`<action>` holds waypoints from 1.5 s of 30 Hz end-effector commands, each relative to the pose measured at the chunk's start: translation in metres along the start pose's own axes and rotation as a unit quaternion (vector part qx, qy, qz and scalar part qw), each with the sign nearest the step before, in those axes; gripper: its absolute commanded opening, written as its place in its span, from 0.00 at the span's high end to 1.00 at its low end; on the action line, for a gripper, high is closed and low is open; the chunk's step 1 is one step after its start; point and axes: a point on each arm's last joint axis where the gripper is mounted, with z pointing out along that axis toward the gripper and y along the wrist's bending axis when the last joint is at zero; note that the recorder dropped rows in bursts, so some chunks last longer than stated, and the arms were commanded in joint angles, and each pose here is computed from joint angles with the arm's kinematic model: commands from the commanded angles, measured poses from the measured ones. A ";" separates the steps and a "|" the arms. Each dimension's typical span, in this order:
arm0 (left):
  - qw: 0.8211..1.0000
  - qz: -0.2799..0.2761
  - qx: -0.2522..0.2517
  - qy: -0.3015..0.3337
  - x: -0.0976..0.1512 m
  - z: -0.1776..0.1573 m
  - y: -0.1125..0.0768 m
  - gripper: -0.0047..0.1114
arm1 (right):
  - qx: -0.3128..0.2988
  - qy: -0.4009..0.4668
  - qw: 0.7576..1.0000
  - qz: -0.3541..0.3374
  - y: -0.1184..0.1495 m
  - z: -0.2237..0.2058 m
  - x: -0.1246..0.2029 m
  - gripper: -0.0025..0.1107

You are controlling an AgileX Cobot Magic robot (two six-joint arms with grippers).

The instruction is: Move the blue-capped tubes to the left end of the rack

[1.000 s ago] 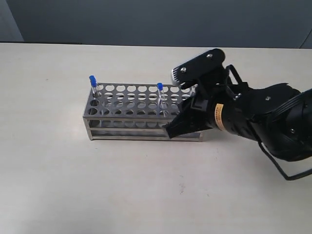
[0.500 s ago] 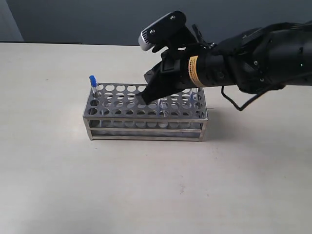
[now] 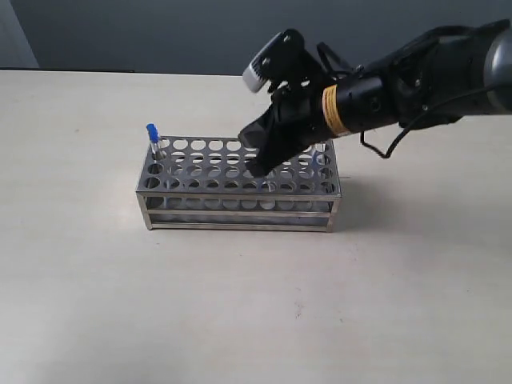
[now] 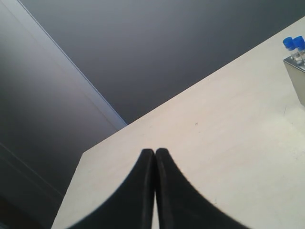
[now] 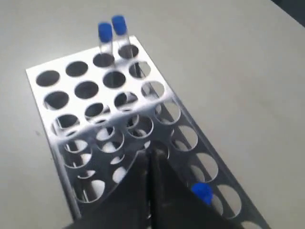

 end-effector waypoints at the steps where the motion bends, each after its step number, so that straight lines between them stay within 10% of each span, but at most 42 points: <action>1: 1.000 -0.003 0.001 -0.004 -0.002 0.000 0.001 0.95 | 0.044 -0.007 0.999 -0.001 0.015 0.009 0.006 0.98; 17: 1.000 -0.003 0.001 -0.004 -0.002 0.000 0.001 0.95 | 0.141 -0.057 0.986 0.073 0.018 -0.036 -0.003 0.98; 26: 1.000 -0.003 0.001 -0.003 -0.002 0.000 0.001 0.95 | 0.127 -0.030 0.989 0.072 0.022 -0.022 0.019 0.69; 45: 1.000 -0.003 0.001 -0.003 -0.002 0.000 0.001 0.95 | 0.143 0.003 0.989 0.033 0.014 0.007 0.045 0.69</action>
